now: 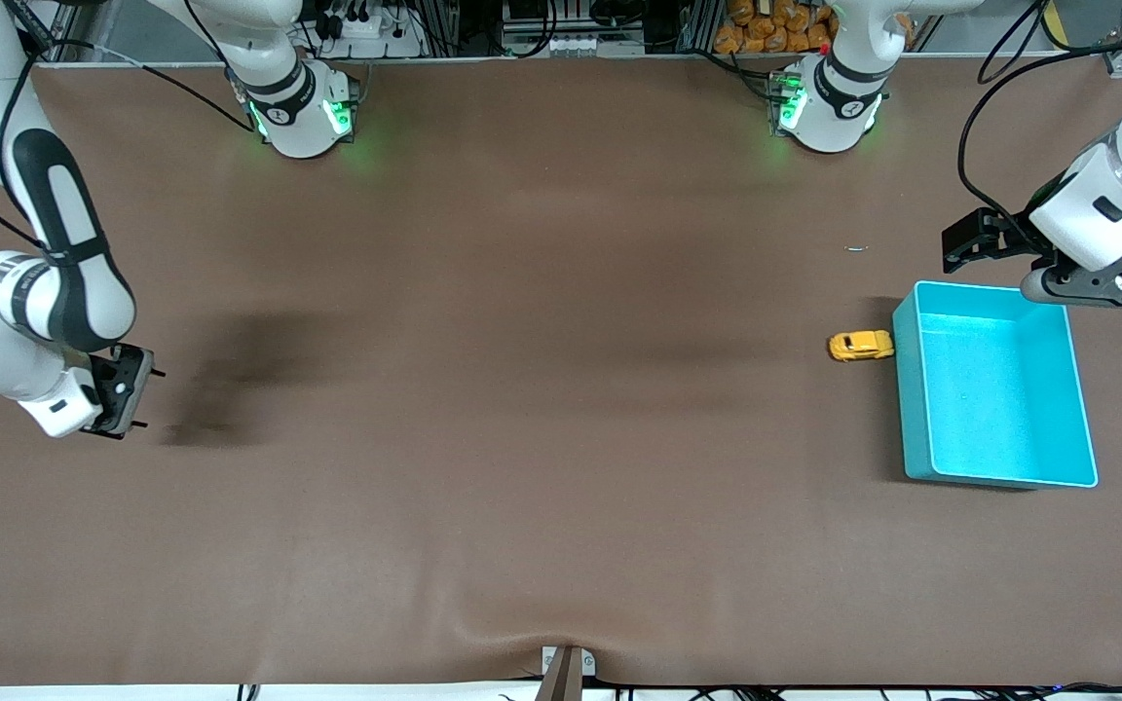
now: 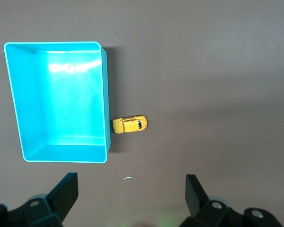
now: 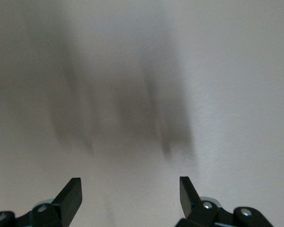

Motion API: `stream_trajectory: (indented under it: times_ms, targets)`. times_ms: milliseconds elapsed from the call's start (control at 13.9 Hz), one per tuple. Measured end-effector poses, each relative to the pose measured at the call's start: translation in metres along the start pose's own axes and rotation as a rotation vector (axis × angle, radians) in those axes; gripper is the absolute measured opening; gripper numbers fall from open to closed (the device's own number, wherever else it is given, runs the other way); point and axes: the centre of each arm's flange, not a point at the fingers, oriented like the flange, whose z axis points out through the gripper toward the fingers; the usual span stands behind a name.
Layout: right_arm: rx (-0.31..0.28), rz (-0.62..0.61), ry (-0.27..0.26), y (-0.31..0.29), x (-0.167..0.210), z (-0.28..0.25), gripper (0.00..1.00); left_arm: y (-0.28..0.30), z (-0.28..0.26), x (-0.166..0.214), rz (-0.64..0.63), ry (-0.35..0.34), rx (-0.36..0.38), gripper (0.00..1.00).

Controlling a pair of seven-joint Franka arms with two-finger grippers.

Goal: Wind and store yellow beetle car
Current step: 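Retract the right gripper while the left gripper moves toward the bin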

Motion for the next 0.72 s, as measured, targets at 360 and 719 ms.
stream_trajectory:
  times_ms: [360,719]
  targets:
    - [0.058,0.418,0.128,0.026,0.040,-0.177,1.00,0.000,0.000,0.000,0.000,0.000,0.000,1.00]
    - [0.156,0.819,0.063,-0.005,0.103,-0.288,1.00,-0.003,0.012,0.007,-0.004,-0.021,-0.001,1.00]
